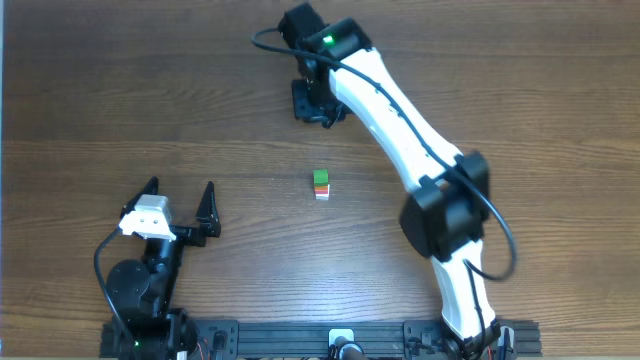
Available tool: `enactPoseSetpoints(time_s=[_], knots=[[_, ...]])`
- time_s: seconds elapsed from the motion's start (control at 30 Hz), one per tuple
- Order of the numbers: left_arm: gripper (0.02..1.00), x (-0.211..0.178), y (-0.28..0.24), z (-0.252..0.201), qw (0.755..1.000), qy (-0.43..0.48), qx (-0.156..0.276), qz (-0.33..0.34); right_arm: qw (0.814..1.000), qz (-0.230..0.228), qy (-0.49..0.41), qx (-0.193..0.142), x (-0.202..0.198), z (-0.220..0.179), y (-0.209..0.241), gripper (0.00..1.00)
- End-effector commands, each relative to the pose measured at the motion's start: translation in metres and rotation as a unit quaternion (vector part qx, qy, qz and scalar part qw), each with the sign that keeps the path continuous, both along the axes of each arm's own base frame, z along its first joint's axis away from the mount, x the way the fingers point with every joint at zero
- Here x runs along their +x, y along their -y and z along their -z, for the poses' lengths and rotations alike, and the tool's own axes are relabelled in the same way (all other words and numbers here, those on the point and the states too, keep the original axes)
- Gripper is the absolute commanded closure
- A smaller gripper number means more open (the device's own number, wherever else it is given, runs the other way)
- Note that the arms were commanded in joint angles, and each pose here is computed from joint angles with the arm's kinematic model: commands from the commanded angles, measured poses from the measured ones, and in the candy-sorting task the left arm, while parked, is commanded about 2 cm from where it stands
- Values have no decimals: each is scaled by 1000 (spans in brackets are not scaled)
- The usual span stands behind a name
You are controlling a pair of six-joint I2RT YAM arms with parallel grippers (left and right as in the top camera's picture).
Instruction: Stack Cubes
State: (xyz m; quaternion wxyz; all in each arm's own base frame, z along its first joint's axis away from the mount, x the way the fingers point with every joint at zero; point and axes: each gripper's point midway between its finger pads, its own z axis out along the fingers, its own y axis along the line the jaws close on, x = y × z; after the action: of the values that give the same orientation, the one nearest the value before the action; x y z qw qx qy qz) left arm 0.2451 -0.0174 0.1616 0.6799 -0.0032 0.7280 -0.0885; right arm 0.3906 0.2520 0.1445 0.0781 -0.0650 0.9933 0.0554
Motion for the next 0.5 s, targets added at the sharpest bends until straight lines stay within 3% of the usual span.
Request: enactPoseSetpoints(time_s=[0.03, 0.27, 0.5], knots=[[20, 0, 1, 1, 1000, 1, 7, 4, 999, -5, 40, -8, -19, -49, 7, 844], [18, 0, 1, 1, 1000, 2, 7, 4, 999, -9, -1, -53, -64, -61, 20, 849], [18, 0, 1, 1, 1000, 2, 7, 4, 997, -11, -31, -73, -83, -47, 17, 860]])
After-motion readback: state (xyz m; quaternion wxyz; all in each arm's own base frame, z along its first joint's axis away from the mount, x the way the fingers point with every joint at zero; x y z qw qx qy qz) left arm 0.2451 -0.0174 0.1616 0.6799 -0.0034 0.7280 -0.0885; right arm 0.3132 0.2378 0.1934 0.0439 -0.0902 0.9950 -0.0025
